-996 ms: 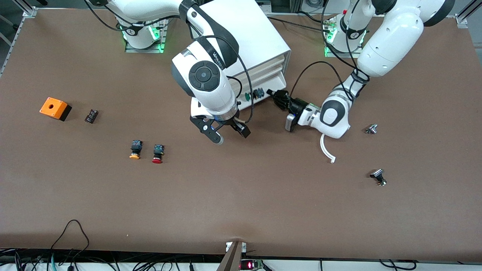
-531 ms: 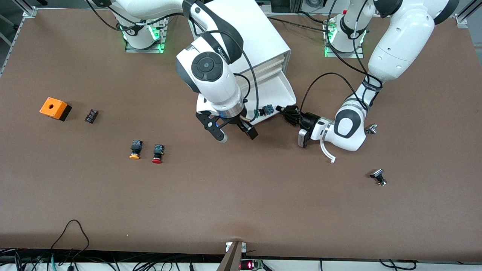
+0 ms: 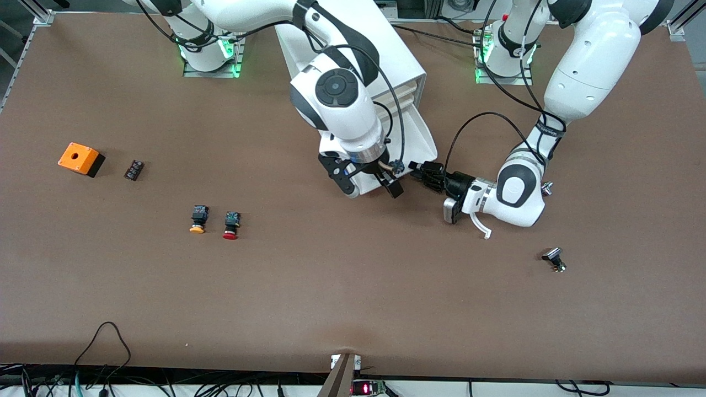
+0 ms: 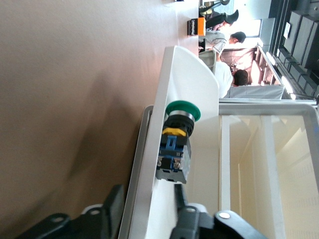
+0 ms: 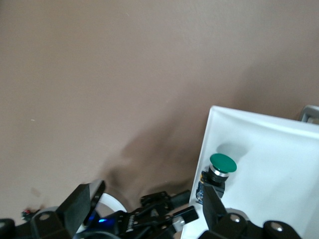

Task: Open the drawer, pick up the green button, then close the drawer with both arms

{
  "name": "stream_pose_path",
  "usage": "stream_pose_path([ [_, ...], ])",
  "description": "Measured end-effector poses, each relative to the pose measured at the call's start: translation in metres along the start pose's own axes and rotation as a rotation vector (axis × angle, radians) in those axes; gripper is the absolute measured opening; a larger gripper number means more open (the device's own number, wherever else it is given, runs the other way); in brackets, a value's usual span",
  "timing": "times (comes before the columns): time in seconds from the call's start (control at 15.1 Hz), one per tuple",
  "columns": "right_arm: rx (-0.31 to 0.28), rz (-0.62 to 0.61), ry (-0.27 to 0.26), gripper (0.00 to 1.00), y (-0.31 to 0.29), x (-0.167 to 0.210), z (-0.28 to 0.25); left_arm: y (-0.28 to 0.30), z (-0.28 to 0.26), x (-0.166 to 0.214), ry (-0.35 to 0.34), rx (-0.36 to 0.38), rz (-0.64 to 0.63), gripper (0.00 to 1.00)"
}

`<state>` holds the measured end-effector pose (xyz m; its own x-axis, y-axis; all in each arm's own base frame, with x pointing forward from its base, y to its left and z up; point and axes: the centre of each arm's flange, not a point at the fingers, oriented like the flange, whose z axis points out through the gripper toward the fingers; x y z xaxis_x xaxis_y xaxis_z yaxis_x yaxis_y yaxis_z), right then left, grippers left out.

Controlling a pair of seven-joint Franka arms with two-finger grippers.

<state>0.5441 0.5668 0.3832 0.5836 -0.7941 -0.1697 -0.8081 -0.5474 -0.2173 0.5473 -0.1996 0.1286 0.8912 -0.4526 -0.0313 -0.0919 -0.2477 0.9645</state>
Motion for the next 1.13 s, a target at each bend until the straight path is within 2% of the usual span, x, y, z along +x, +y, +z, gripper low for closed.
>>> stream_pose_path([
  [0.13, -0.026, 0.031, 0.002, 1.00, 0.005, -0.004, 0.020, 0.015, -0.011, 0.008, -0.019, 0.032, -0.048, 0.71],
  [0.2, -0.039, 0.039, 0.003, 1.00, 0.007, -0.006, 0.030, 0.029, -0.019, 0.014, -0.037, 0.057, -0.074, 0.84],
  [0.27, -0.051, 0.041, 0.003, 1.00, 0.010, -0.010, 0.039, 0.044, -0.028, 0.019, -0.056, 0.086, -0.098, 0.93],
  [0.33, -0.064, 0.046, 0.004, 1.00, 0.014, -0.016, 0.048, 0.061, -0.039, 0.024, -0.075, 0.120, -0.121, 1.00],
  [0.73, -0.114, 0.070, 0.008, 1.00, 0.031, -0.044, 0.084, 0.153, -0.110, 0.034, -0.196, 0.376, -0.296, 1.00],
  [1.0, -0.138, 0.075, 0.013, 0.97, 0.037, -0.045, 0.099, 0.199, -0.138, 0.039, -0.219, 0.554, -0.442, 1.00],
  [1.13, -0.149, 0.091, 0.017, 0.96, 0.040, -0.047, 0.109, 0.212, -0.144, 0.041, -0.215, 0.669, -0.479, 1.00],
])
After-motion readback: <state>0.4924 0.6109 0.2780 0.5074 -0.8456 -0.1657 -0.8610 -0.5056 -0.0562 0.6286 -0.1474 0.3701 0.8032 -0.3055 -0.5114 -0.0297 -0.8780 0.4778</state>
